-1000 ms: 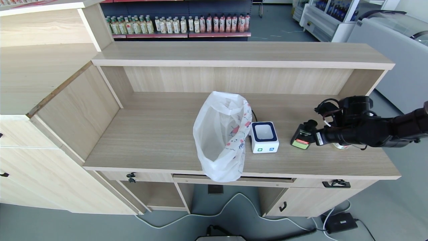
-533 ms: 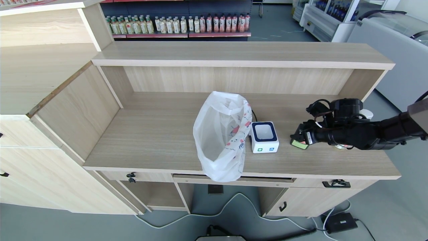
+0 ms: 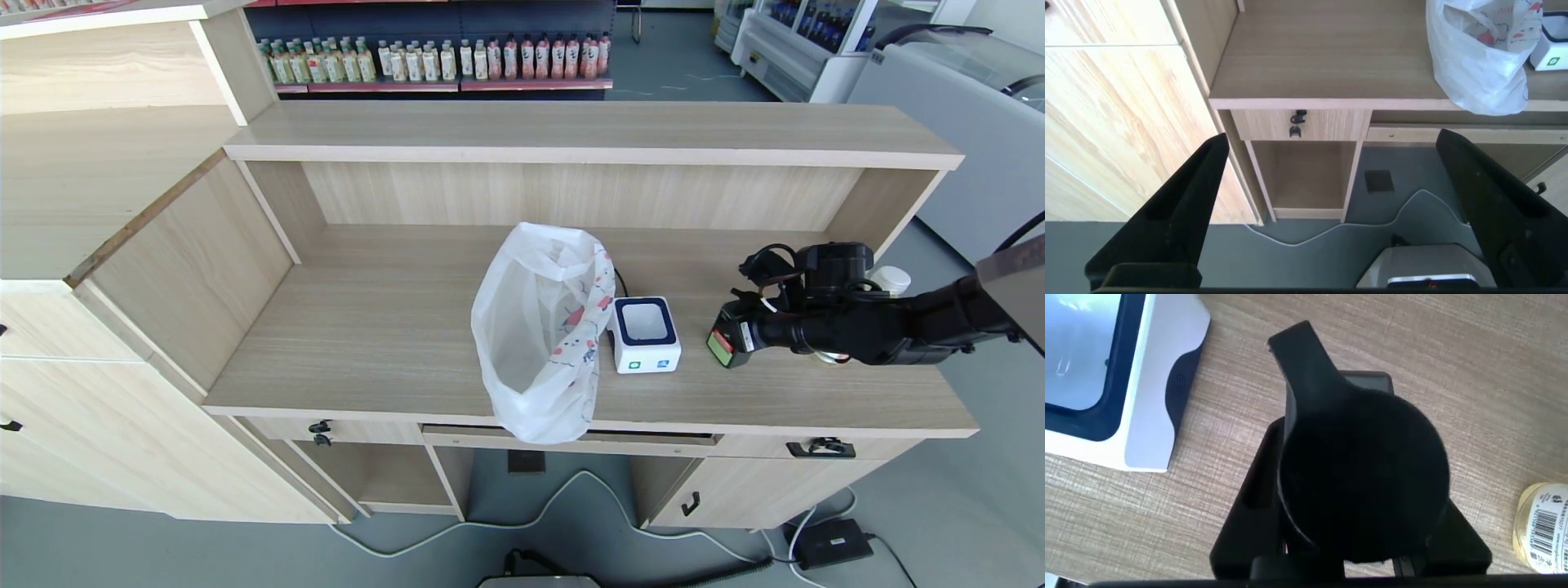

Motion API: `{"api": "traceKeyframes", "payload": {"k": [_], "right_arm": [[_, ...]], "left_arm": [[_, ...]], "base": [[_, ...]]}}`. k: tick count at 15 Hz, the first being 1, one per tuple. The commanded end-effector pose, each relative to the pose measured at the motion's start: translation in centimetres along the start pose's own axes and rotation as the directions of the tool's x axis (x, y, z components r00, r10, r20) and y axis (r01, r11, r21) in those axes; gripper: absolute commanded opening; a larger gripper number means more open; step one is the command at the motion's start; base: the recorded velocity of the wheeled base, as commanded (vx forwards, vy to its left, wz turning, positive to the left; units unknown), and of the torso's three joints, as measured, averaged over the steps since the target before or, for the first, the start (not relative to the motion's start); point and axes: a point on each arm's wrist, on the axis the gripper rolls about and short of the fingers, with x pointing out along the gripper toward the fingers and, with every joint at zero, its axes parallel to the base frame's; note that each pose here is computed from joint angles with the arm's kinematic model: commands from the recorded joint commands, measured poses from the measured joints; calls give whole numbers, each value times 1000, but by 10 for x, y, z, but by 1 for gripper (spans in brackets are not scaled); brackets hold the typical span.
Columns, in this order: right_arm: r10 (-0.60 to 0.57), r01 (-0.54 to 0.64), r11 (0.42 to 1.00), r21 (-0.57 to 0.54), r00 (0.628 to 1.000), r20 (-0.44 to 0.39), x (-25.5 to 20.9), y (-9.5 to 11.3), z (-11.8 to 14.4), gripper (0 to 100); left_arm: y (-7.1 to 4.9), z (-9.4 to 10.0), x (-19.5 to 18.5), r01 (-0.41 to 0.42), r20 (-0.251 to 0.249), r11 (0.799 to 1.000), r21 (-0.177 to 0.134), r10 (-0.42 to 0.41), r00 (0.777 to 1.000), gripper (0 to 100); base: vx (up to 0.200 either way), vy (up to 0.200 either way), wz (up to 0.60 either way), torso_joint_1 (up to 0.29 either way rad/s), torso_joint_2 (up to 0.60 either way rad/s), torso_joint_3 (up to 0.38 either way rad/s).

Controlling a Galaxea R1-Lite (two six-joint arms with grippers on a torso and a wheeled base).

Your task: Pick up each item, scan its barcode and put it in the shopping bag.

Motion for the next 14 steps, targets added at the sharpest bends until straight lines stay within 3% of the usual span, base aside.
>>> {"api": "traceKeyframes", "payload": {"k": [1, 4, 6, 9, 10, 12, 14], "right_arm": [[1, -1, 1000, -4, 1000, 6, 1, 0, 1, 0], [-2, 2, 1000, -10, 1000, -6, -2, 1, -1, 0], [-26, 26, 999, -30, 999, 22, -25, -4, 11, 0], [-112, 135, 975, -179, 985, 133, -119, -22, 41, 0], [-170, 211, 949, -233, 968, 183, -171, -25, 43, 0], [-213, 295, 886, -358, 945, 250, -232, -11, 36, 0], [-172, 349, 741, -573, 924, 341, -269, 6, 35, 0]], "left_arm": [[0, 0, 0, 0, 2, 1000, 0, 0, 1000, 100], [0, 0, 0, 0, 1, 1000, 0, 0, 1000, 100], [0, 0, 0, 0, 1, 1000, 0, 0, 1000, 100], [0, 0, 0, 0, 1, 1000, 0, 0, 1000, 100], [0, 0, 0, 0, 2, 1000, 0, 0, 1000, 100], [0, 0, 0, 0, 2, 1000, 0, 0, 1000, 100], [0, 0, 0, 0, 1, 1000, 0, 0, 1000, 100]], "base": [[0, 0, 0, 0, 0, 0], [0, 0, 0, 0, 0, 0], [0, 0, 0, 0, 0, 0], [0, 0, 0, 0, 0, 0], [0, 0, 0, 0, 0, 0], [0, 0, 0, 0, 0, 0], [0, 0, 0, 0, 0, 0]]}}
